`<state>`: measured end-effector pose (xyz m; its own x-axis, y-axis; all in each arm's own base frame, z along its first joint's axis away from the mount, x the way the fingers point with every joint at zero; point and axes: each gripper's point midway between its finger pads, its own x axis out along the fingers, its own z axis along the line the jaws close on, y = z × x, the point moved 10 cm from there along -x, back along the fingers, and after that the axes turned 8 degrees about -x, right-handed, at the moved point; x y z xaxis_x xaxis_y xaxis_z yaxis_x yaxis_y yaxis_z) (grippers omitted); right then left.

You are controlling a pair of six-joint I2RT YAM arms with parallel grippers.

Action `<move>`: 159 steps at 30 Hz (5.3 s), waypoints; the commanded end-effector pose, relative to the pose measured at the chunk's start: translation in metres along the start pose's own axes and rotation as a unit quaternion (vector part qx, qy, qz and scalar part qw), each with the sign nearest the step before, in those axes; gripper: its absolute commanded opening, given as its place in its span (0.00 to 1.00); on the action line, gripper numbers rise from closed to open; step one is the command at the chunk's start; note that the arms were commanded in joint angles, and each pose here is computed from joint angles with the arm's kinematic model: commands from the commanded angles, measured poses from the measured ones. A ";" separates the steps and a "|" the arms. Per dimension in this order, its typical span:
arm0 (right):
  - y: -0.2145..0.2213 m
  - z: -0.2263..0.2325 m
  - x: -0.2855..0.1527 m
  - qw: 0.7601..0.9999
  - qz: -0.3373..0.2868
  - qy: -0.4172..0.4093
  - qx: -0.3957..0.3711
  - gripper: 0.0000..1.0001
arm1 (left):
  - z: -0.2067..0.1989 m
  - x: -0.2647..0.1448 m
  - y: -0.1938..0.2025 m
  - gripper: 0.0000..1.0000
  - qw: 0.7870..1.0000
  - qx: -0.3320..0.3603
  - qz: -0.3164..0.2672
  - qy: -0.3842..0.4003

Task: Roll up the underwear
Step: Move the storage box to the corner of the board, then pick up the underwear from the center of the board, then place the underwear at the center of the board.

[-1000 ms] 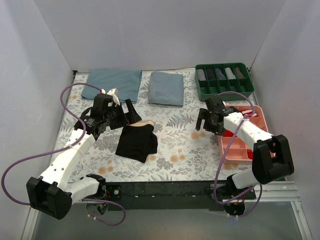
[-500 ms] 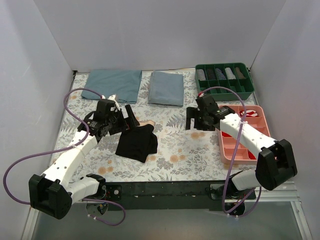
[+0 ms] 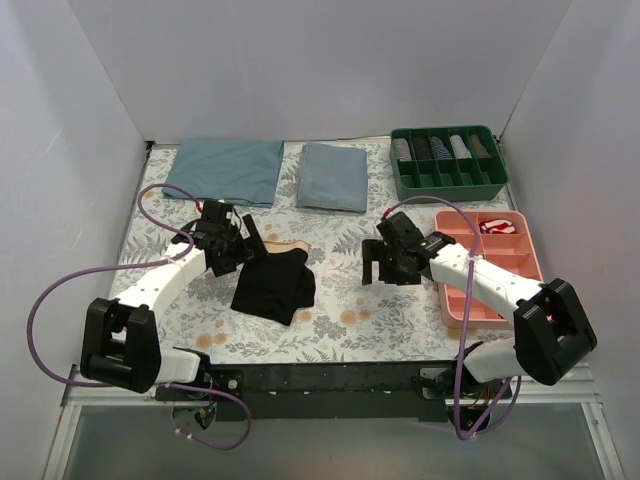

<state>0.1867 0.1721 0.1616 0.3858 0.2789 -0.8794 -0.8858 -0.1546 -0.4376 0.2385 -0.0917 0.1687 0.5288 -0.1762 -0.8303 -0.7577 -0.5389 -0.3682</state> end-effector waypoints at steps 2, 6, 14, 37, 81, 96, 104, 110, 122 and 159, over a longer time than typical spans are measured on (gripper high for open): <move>0.000 -0.030 -0.005 0.995 -0.003 0.085 0.043 0.99 | 0.000 0.009 -0.013 0.98 0.999 -0.006 -0.034 0.007; 0.012 -0.052 -0.007 0.990 0.004 0.109 0.084 0.99 | 0.001 0.020 -0.015 0.98 1.000 -0.005 -0.027 0.005; 0.027 -0.078 -0.016 0.982 -0.002 0.146 0.122 0.98 | 0.001 0.026 -0.016 0.98 1.000 -0.003 -0.022 0.009; -0.006 -0.042 -0.032 0.998 -0.021 -0.060 0.015 0.99 | -0.024 0.056 -0.066 0.92 0.996 0.027 -0.054 0.063; 0.006 -0.026 -0.012 0.991 -0.001 -0.127 0.029 0.98 | -0.008 0.051 -0.038 0.05 0.982 0.104 -0.059 0.147; 0.001 -0.032 -0.019 0.995 -0.040 -0.073 0.053 0.99 | -0.111 -0.042 -0.026 0.00 0.939 0.145 0.013 0.310; -0.005 -0.034 -0.031 0.993 -0.084 -0.047 0.073 0.99 | -0.146 -0.114 -0.026 0.00 0.910 0.158 0.016 0.384; -0.007 -0.040 -0.042 0.989 -0.116 -0.003 0.093 0.99 | -0.167 -0.159 -0.018 0.00 0.885 0.178 0.052 0.428; 0.000 -0.045 -0.059 0.981 -0.158 0.014 0.113 0.99 | -0.171 -0.153 0.002 0.00 0.915 0.180 0.027 0.361; 0.016 -0.041 -0.029 0.994 -0.071 -0.036 0.078 0.98 | -0.102 -0.156 -0.040 0.00 0.980 0.066 -0.026 0.185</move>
<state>0.1680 0.1211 0.1650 0.4639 0.3400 -0.8180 -0.8765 0.0426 -0.4794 0.2288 -0.1118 0.3545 0.7324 -0.2791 -0.6210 -0.6689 -0.4652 -0.5798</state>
